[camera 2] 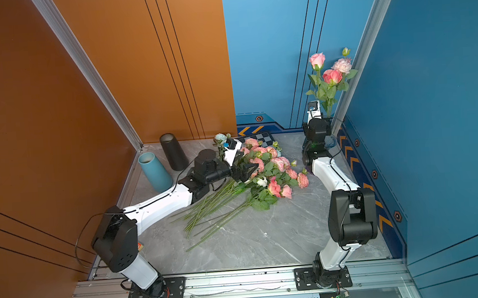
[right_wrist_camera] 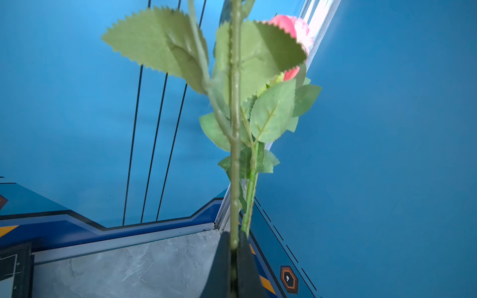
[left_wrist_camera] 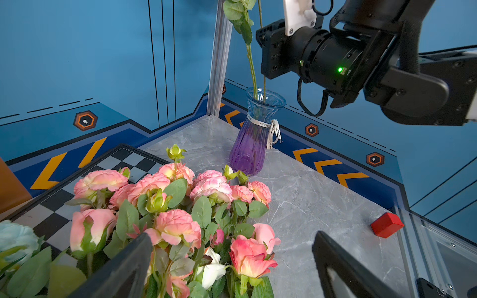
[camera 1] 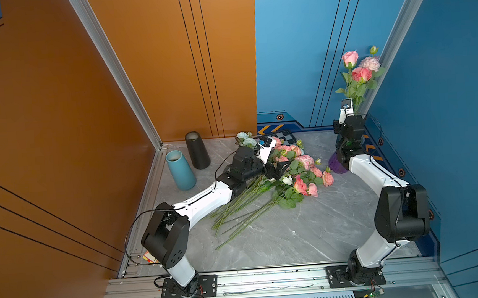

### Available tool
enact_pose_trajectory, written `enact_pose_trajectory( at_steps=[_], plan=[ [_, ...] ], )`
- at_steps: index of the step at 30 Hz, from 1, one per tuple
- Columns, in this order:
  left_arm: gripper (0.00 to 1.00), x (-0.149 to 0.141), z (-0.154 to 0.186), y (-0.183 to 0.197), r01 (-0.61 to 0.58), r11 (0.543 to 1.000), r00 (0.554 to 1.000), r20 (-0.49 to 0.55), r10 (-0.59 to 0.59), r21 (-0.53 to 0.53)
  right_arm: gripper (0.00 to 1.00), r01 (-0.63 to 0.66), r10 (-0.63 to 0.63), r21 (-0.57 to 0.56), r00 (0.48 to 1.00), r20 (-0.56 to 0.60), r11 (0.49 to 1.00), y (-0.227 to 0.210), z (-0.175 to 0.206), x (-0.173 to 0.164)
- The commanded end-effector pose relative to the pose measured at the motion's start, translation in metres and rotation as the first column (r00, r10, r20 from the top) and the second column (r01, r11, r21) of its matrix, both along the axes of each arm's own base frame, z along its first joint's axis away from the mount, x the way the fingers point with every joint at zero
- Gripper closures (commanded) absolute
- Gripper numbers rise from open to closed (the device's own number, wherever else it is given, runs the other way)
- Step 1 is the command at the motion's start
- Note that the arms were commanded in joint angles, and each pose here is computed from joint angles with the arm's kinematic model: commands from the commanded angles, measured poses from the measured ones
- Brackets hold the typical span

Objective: Place the pink flowers into the vase
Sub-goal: Place the flower in the vase.

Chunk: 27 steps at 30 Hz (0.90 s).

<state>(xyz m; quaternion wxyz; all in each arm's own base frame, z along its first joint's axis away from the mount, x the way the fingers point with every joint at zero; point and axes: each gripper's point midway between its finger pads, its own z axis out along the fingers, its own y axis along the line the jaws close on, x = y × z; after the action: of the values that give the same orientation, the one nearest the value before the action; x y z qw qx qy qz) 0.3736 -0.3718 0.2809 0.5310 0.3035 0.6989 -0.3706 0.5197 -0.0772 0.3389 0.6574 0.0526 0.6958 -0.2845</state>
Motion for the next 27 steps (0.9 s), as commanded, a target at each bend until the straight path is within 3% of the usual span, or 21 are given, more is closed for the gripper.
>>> enact_pose_trajectory(
  at_steps=[1,20,23,27],
  plan=[
    [0.01,-0.001,0.015,0.000,-0.008,1.000,0.999,0.047,0.008,-0.009,1.00,0.053,-0.056,0.052,0.997,0.053,0.997,-0.014,0.000,-0.010],
    [0.01,-0.004,0.012,-0.001,-0.023,0.999,1.000,0.005,0.024,-0.026,0.95,0.106,-0.106,0.178,0.994,-0.008,0.978,-0.030,-0.046,-0.030],
    [0.01,-0.006,0.013,0.001,-0.030,0.999,1.000,0.003,0.030,-0.030,0.86,0.102,-0.100,0.174,0.995,-0.021,0.979,-0.029,-0.047,-0.031],
    [0.01,-0.008,0.013,0.004,-0.036,0.999,0.999,-0.004,0.035,-0.033,0.83,0.115,-0.113,0.170,0.993,-0.023,0.979,-0.032,-0.042,-0.036]
  ],
)
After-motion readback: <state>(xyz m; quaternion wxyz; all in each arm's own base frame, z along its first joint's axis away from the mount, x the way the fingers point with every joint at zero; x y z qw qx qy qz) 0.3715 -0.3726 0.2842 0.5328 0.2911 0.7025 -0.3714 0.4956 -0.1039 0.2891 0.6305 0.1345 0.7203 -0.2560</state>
